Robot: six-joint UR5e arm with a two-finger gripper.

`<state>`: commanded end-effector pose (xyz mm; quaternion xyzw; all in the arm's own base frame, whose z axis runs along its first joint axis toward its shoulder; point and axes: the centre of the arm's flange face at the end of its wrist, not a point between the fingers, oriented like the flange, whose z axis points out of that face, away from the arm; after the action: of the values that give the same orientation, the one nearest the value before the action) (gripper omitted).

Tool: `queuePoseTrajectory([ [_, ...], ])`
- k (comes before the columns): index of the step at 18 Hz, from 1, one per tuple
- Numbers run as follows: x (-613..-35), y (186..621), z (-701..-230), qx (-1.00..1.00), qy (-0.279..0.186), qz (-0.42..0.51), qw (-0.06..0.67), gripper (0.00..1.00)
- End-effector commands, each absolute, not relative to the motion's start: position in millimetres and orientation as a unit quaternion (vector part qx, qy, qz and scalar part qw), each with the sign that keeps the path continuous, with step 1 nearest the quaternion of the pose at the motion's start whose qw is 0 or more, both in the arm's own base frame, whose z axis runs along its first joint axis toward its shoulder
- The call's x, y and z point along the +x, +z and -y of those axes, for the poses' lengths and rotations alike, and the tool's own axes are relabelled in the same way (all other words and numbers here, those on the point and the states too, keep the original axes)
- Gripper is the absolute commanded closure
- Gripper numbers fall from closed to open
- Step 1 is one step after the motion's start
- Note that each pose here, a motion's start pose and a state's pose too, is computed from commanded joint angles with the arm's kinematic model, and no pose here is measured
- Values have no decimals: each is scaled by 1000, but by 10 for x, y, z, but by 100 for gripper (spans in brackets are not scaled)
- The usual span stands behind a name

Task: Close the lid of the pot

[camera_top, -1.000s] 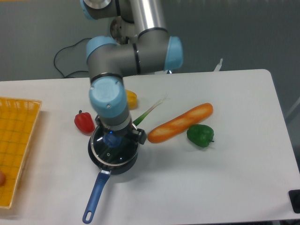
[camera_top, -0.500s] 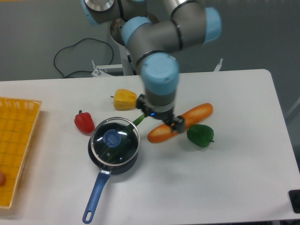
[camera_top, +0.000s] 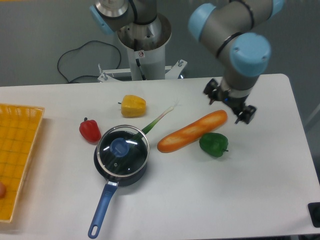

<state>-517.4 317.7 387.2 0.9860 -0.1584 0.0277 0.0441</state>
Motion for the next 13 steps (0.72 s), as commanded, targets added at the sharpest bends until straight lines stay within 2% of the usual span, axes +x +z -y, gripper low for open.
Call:
queuePoseTrajectory([
  [8,-5198,4027,-2976,988,18,149,41,0],
  [13,-5245,4117,-2716,977,17,209,36,0],
])
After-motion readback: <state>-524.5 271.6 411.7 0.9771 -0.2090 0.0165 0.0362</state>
